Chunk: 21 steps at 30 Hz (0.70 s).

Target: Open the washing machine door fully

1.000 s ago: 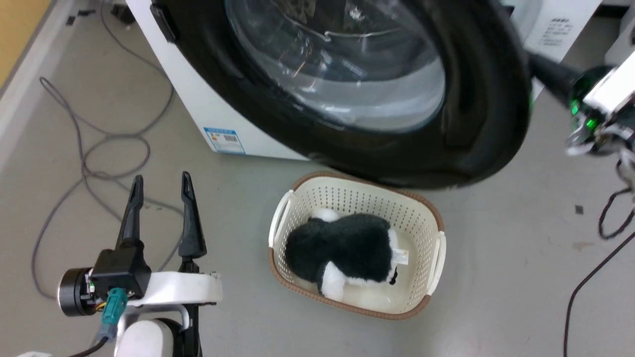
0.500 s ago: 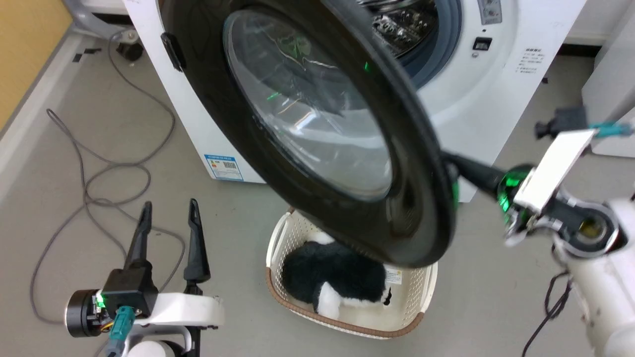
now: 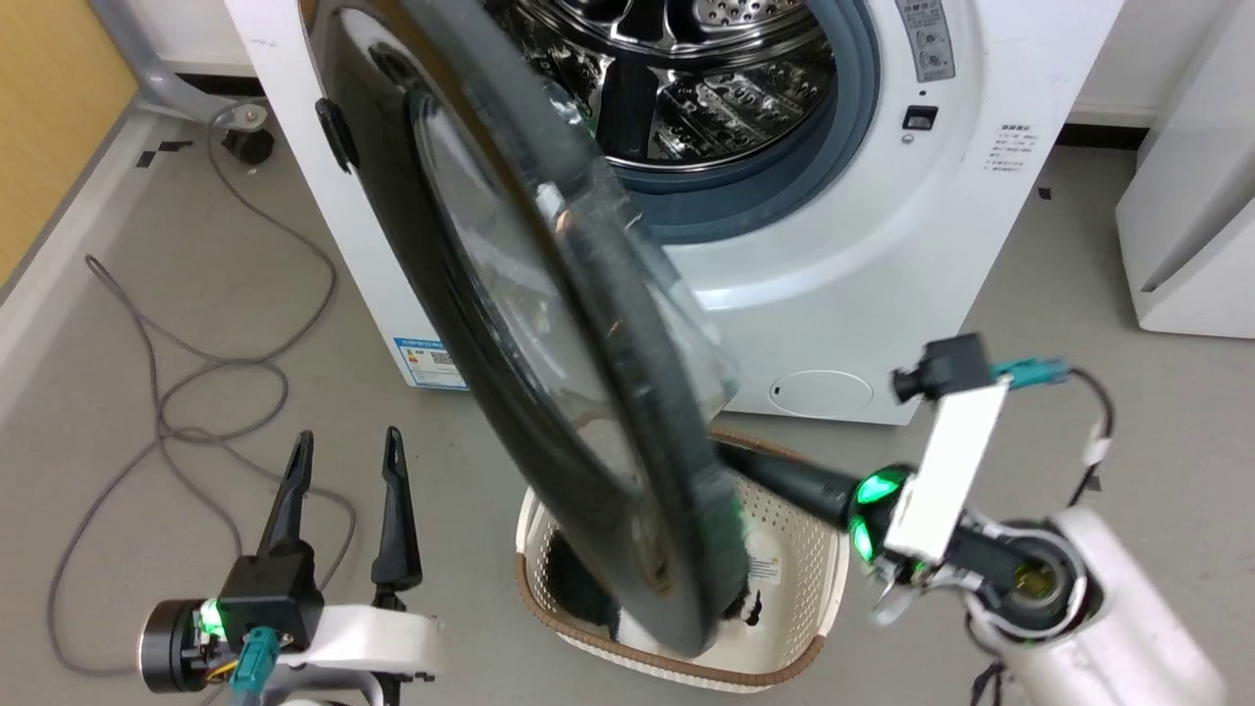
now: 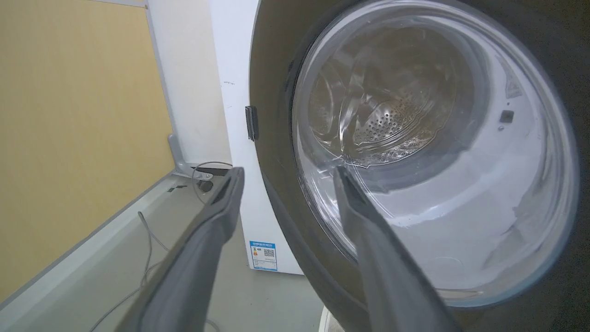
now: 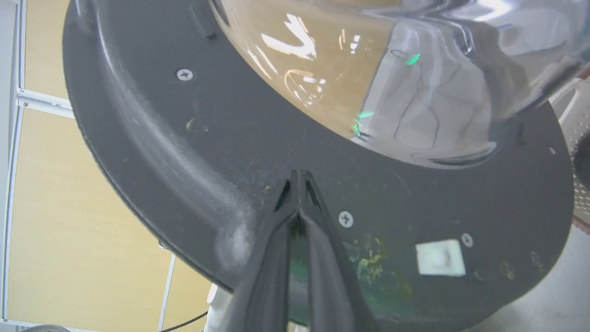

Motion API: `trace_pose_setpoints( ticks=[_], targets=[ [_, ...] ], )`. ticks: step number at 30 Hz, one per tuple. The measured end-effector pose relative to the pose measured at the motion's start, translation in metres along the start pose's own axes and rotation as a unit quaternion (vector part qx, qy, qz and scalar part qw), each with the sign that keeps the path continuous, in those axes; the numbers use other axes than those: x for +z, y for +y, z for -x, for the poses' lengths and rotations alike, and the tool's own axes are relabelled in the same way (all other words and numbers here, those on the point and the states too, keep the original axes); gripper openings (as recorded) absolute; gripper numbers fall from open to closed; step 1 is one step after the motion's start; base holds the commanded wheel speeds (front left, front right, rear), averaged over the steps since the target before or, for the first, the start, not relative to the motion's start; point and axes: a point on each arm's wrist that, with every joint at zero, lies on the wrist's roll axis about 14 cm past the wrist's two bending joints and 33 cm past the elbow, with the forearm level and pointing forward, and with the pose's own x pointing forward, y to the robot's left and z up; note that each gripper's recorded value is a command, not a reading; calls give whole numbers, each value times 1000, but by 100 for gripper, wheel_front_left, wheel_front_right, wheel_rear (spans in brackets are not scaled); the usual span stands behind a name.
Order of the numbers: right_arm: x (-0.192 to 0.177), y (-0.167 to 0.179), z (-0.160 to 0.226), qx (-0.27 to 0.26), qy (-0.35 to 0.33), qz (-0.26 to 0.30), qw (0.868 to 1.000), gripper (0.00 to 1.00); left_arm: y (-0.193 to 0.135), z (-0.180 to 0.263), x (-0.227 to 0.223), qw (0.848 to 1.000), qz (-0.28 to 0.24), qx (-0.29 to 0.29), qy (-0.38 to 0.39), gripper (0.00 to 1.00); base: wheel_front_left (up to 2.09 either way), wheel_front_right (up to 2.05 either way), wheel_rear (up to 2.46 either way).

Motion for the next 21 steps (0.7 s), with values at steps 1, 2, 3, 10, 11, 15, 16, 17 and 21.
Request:
trace_pose_setpoints(
  ticks=[1,2,3,10,11,15,16,17,21],
  targets=[
    [-5,2,-1,3,6,-1,1000,0,0,1,-1,1000,0,0,2,100,0,0,0],
    [-11,4,-3,7,10,-4,1000,0,0,2,-1,1000,0,-1,3,100,0,0,0],
    [-16,5,-4,11,14,-8,1000,0,0,2,-1,1000,0,-1,2,100,0,0,0],
    [-54,11,-11,27,52,-28,998,0,-1,3,0,1000,1,-2,1,100,0,0,0],
    [-59,13,-12,30,56,-30,998,0,-1,3,0,1000,1,-2,1,100,0,0,0],
    [-73,17,-12,36,63,-34,997,0,-3,3,0,1000,2,-4,1,100,0,0,0],
    [-71,19,-12,37,53,-31,997,0,-3,4,0,1000,3,-5,2,100,0,0,0],
    [-66,20,-10,36,35,-25,998,0,-3,5,-1,1000,3,-6,3,100,0,0,0],
    [-18,21,4,12,-95,35,995,0,-4,10,-4,1000,3,-7,9,100,0,0,0]
  ],
)
